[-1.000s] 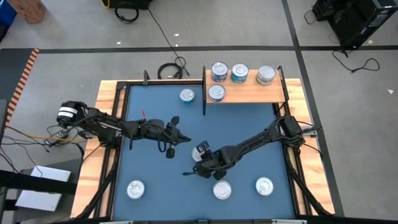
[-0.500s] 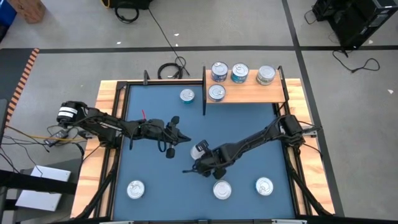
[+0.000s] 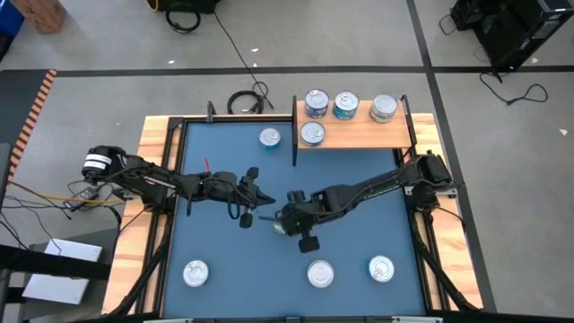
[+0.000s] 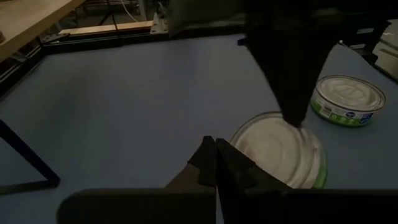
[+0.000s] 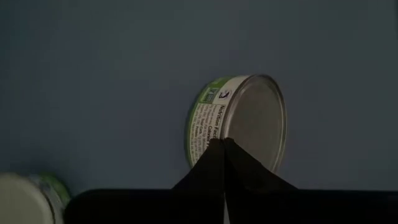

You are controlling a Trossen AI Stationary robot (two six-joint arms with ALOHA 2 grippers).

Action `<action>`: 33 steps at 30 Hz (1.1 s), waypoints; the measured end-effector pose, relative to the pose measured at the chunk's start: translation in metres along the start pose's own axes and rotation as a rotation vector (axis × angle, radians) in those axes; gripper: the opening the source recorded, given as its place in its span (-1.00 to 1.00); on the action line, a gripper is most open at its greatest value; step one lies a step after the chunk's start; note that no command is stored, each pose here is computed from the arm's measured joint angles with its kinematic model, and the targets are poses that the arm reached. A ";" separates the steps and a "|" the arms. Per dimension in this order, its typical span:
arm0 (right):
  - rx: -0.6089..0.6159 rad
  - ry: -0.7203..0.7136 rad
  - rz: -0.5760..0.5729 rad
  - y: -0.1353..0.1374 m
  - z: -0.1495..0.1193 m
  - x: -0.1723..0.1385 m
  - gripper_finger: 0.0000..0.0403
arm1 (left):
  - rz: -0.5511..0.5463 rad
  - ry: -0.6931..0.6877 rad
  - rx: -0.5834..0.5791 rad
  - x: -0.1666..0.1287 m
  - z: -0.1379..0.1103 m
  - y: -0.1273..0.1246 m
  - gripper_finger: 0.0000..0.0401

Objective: Stack canned seafood by type on shelf
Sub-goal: Put the left green tuna can on the shelf aligned with the other green tuna cans on the shelf

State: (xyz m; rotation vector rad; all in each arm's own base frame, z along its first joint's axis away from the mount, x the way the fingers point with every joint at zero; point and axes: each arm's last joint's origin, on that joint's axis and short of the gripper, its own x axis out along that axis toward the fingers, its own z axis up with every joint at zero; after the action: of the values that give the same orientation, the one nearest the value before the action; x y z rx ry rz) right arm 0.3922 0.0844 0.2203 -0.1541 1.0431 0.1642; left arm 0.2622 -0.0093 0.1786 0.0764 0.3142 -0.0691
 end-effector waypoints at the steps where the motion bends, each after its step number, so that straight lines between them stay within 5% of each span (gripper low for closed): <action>1: 0.061 0.003 0.002 -0.004 0.000 0.000 -1.00 | 0.000 0.000 0.000 0.000 0.000 0.000 -1.00; 7: 0.370 0.009 0.081 -0.025 -0.001 -0.001 -1.00 | 0.000 0.000 -0.001 0.000 0.000 0.000 -1.00; 14: 0.557 0.003 0.173 -0.039 0.000 -0.002 -1.00 | 0.000 0.000 -0.002 0.000 0.000 0.000 -1.00; 33: 0.665 0.006 0.281 -0.054 -0.017 0.010 -1.00 | -0.002 0.003 -0.002 0.000 0.000 0.000 -1.00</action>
State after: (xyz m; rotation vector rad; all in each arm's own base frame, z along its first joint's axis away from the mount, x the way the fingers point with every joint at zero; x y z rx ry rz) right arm 0.3938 0.0283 0.2061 0.5959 1.0730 0.0626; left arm 0.2621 -0.0093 0.1784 0.0741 0.3177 -0.0704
